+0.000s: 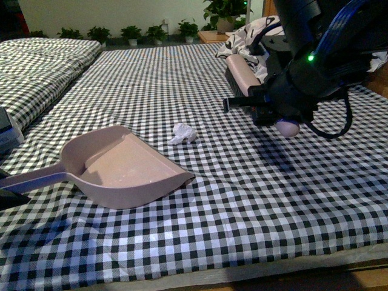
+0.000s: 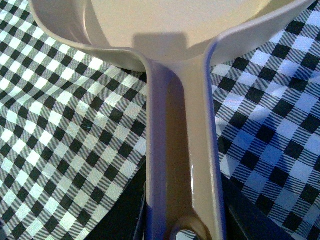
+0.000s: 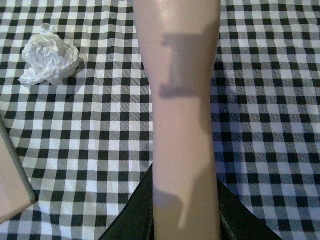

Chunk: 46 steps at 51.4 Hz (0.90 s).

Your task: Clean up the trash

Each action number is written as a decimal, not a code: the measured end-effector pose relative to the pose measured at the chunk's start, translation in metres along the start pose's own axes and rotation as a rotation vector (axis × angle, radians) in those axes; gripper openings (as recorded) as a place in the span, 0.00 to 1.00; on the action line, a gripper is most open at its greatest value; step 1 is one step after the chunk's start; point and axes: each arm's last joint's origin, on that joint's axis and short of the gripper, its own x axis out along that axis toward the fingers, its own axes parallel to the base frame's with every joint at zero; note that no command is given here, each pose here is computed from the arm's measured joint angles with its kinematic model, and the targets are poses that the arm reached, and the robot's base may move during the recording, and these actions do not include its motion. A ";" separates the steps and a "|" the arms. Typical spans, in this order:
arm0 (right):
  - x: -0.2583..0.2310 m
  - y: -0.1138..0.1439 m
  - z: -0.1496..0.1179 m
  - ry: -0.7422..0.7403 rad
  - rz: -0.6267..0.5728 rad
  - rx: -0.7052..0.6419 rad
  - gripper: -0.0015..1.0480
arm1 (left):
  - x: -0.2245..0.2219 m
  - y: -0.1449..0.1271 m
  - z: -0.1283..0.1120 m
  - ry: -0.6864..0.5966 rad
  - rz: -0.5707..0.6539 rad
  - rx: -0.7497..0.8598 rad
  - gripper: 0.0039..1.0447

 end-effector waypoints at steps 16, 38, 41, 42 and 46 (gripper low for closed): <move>0.037 0.024 -0.004 0.043 -0.019 -0.074 0.18 | 0.000 0.000 0.000 0.000 0.000 0.001 0.26; 0.062 0.041 0.003 0.037 -0.118 -0.139 0.18 | 0.000 0.000 0.000 0.000 0.000 0.001 0.26; 0.065 0.041 0.002 0.047 -0.140 -0.151 0.18 | 0.000 0.000 0.000 0.000 0.000 0.001 0.26; 0.067 0.040 0.001 0.053 -0.151 -0.159 0.18 | 0.000 0.000 0.000 0.000 0.000 0.001 0.26; 0.074 0.040 -0.005 0.090 -0.174 -0.189 0.18 | 0.000 0.000 0.000 0.000 0.000 0.002 0.26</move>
